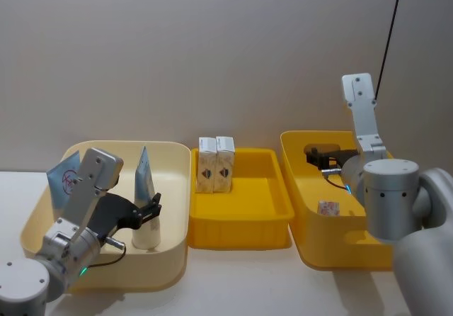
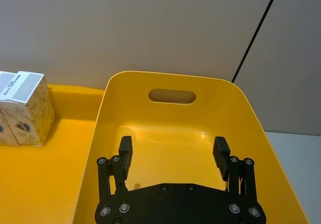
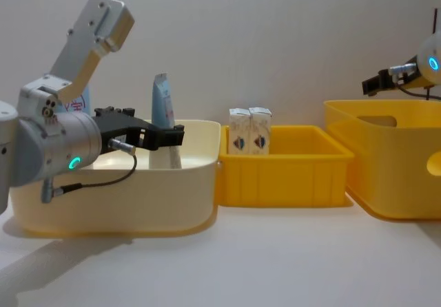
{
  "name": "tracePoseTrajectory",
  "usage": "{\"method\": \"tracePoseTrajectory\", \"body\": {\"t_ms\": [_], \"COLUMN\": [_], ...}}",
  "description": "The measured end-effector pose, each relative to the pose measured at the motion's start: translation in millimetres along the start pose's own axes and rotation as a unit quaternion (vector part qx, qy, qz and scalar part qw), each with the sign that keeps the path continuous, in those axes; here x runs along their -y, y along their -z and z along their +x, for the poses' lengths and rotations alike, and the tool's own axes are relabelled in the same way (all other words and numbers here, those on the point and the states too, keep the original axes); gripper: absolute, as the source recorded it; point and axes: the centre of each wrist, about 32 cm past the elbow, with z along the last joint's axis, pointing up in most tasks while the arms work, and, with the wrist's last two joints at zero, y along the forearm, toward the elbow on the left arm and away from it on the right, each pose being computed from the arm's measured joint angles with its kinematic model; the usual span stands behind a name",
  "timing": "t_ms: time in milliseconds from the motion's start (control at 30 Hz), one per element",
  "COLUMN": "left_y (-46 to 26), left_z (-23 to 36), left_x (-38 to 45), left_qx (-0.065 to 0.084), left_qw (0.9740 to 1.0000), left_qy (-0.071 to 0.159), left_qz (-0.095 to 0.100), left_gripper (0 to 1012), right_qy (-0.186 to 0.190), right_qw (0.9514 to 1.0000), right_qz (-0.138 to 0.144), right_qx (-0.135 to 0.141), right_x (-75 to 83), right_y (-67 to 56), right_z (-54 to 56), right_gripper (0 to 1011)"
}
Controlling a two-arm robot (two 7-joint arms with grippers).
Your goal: Bimanual collaborative sorting of washing and personal care products
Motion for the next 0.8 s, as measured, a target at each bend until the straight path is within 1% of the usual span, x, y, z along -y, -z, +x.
{"method": "tracePoseTrajectory", "body": {"t_ms": [300, 467, 800], "left_y": [2.7, 3.2, 3.9], "left_z": [2.2, 3.2, 4.0], "left_x": [4.7, 8.1, 12.3], "left_qx": [0.002, 0.002, 0.003], "left_qw": [1.0000, 1.0000, 0.9999], "left_qy": [0.005, 0.007, 0.011], "left_qz": [0.000, -0.003, -0.008], "left_gripper": [1003, 1003, 1003], "right_qy": [0.000, 0.000, 0.000], "right_qw": [1.0000, 1.0000, 1.0000], "right_qz": [0.000, 0.000, 0.000], "right_qx": [0.000, 0.000, 0.000], "right_x": [0.0, 0.0, 0.0], "right_y": [0.0, 0.0, 0.0], "right_z": [0.0, 0.0, 0.0], "right_gripper": [1001, 1001, 1001]}}
